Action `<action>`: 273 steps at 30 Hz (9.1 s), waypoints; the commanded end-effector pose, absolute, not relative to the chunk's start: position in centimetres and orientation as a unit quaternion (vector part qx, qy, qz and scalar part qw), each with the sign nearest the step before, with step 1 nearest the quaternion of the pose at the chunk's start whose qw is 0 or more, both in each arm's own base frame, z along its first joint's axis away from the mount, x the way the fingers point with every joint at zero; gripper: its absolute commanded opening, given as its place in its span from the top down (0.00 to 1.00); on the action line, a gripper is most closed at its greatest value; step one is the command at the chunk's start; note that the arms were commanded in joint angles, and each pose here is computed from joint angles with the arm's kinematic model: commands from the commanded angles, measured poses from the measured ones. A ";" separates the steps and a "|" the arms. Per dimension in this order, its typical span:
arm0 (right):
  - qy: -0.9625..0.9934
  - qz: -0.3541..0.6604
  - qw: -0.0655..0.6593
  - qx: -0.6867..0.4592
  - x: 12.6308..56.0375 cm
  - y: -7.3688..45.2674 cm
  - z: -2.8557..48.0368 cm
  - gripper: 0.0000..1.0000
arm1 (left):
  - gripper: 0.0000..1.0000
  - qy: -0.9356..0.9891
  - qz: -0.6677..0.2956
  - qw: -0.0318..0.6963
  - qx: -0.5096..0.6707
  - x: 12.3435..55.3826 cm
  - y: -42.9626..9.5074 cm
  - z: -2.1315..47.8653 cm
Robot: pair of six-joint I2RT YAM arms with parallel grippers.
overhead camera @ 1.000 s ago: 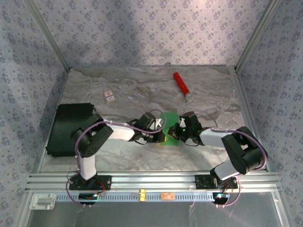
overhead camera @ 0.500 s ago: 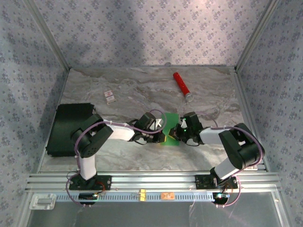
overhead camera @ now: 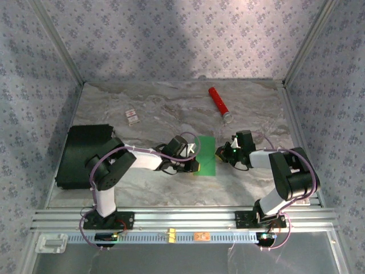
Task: Fold a paper plane with a square sheet of paper (pick it up from the middle)
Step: Fold the triangle a second time at the center of the table, then turn over the paper at the center of the table.
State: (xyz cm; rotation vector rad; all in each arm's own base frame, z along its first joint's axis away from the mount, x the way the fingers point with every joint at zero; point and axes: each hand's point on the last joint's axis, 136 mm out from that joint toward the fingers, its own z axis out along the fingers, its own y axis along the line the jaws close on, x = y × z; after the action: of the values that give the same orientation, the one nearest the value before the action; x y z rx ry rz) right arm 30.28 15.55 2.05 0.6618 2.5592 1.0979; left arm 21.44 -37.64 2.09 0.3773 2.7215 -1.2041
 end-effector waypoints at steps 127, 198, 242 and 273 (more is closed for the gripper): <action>0.916 0.341 0.107 0.185 26.4 17.9 0.0 0.98 | 0.90 0.897 -0.423 0.075 0.102 22.9 -38.0 6.2; 0.905 0.349 0.167 0.177 25.5 15.4 5.2 0.90 | 0.81 0.917 -0.357 0.097 0.148 22.9 -38.1 7.1; 0.932 0.306 0.100 0.168 21.6 19.1 2.8 0.66 | 0.88 0.943 -0.275 0.035 0.182 22.9 -36.1 1.1; 0.931 0.311 0.104 0.157 21.9 20.0 3.3 0.62 | 0.88 0.945 -0.273 0.042 0.172 22.7 -35.7 1.1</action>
State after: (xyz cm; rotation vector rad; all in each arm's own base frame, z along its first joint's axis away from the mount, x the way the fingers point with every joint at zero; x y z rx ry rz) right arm 21.27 19.65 2.79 0.4580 2.7595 0.9193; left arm 24.01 -36.94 2.18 0.5298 2.8252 -0.8999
